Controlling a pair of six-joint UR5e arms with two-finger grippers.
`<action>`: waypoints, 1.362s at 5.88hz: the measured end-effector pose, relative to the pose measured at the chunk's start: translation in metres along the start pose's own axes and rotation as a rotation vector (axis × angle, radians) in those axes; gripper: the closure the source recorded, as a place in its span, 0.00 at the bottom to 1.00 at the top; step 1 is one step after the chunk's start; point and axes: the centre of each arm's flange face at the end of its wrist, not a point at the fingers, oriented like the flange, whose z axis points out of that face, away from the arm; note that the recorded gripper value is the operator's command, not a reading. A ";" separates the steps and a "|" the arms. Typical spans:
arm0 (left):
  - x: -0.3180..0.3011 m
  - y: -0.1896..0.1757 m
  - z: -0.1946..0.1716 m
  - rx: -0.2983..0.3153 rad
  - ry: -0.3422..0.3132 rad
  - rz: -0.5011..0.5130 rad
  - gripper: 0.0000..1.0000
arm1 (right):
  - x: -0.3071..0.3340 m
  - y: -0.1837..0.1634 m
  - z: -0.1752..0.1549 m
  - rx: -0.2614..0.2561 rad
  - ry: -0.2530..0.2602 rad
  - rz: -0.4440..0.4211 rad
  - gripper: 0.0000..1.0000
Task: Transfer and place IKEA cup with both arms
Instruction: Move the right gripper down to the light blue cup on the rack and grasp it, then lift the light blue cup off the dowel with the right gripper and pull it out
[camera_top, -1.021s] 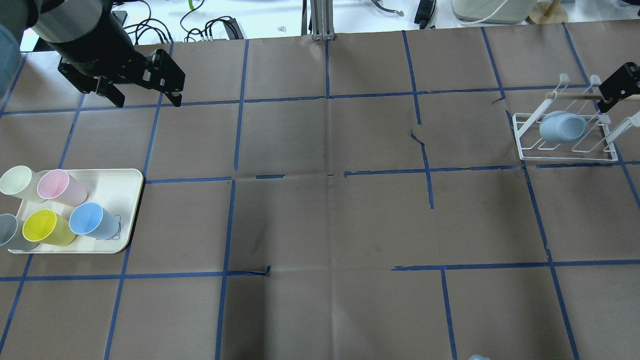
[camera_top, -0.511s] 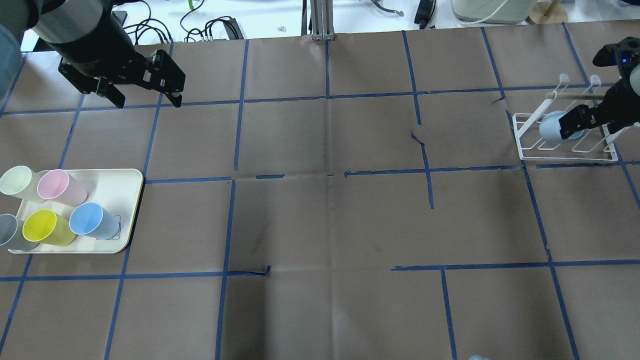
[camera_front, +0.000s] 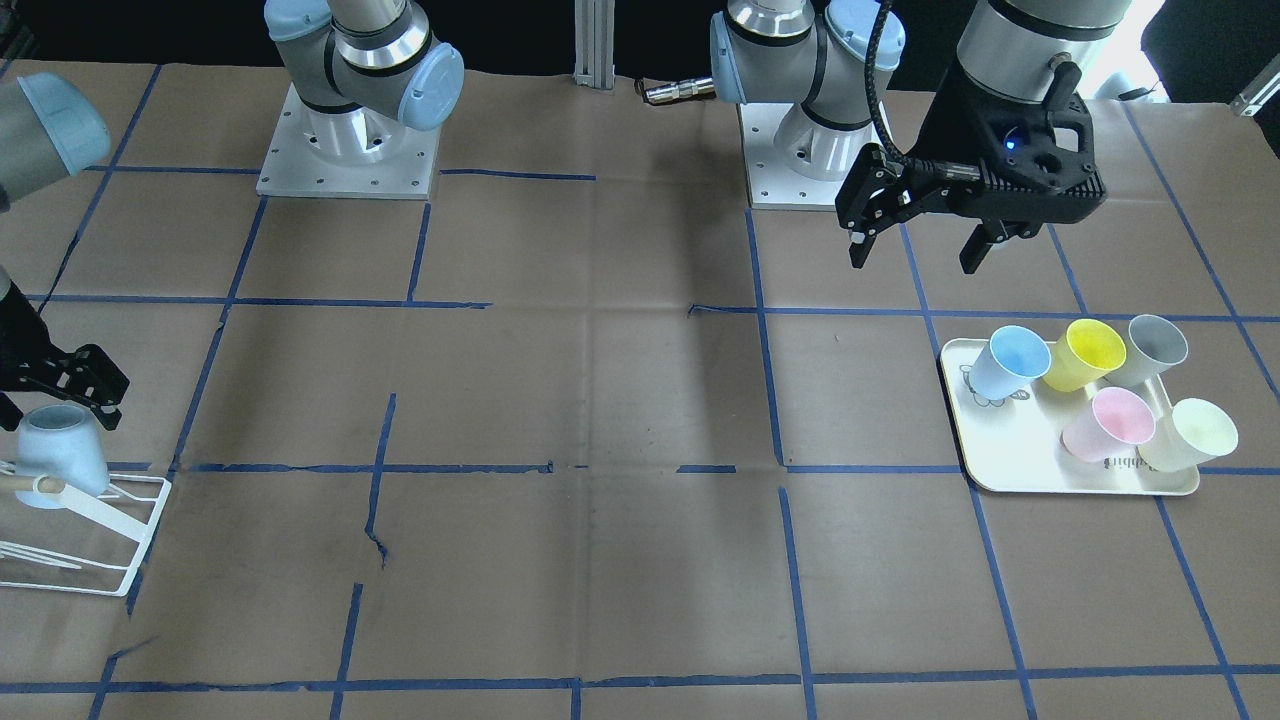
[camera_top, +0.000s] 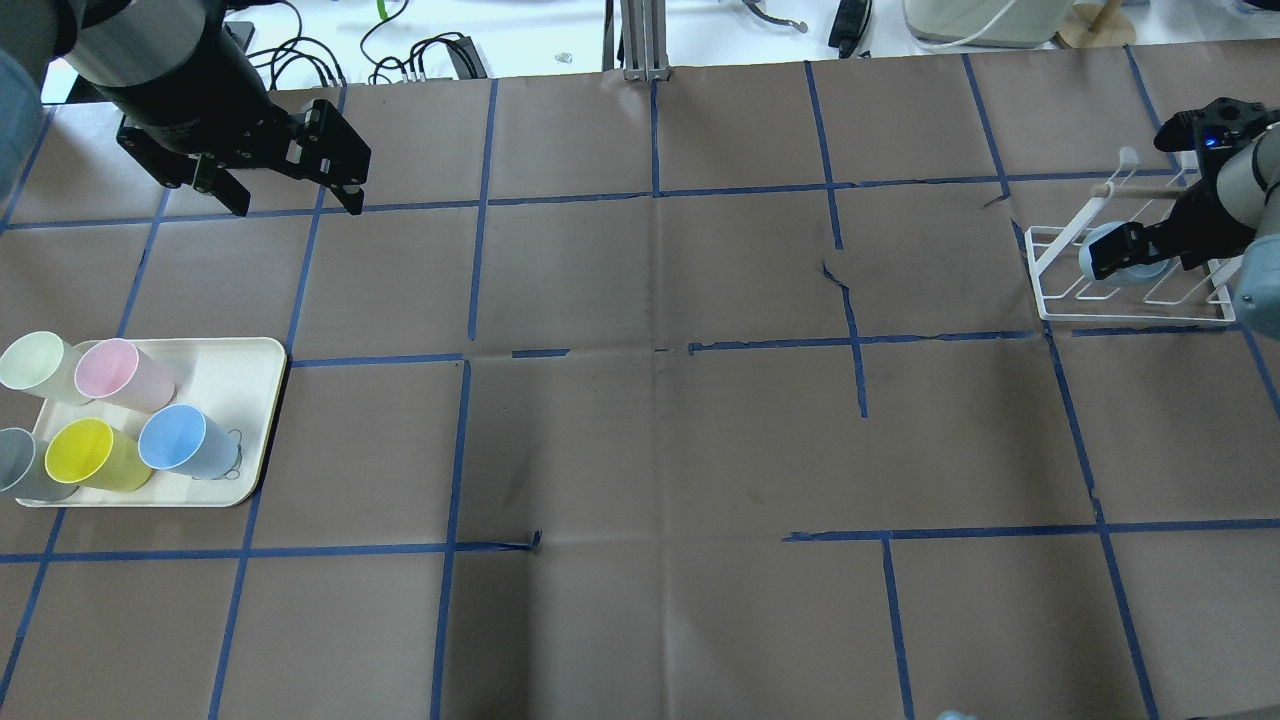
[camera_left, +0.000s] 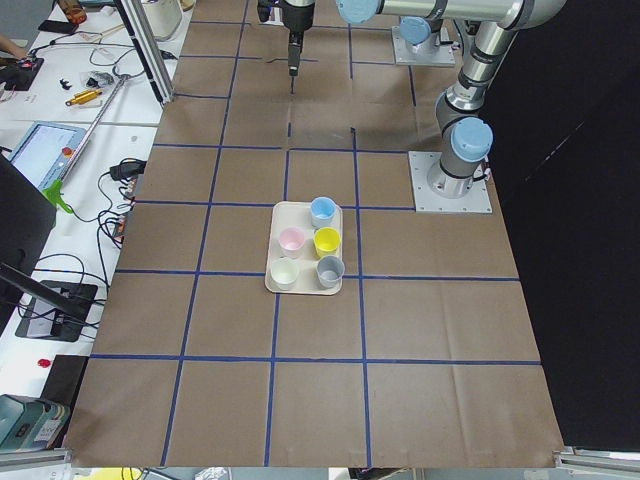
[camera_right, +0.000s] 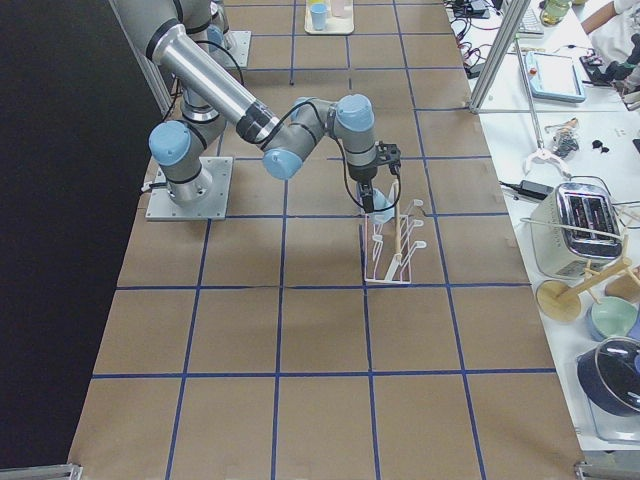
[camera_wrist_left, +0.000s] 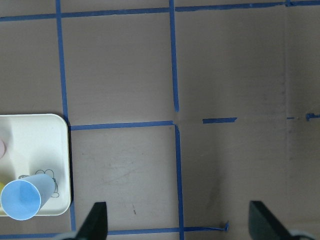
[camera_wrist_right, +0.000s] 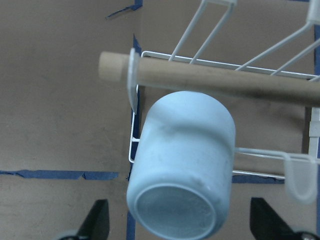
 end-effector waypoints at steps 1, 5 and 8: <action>0.000 0.000 0.000 0.000 0.000 0.000 0.02 | -0.001 -0.001 0.000 0.009 -0.004 -0.001 0.02; 0.000 0.000 0.000 0.000 0.003 0.000 0.02 | -0.001 -0.003 0.000 0.016 -0.003 -0.006 0.56; 0.000 -0.001 0.000 -0.001 0.003 0.000 0.02 | 0.004 -0.014 -0.023 0.034 0.023 -0.017 0.57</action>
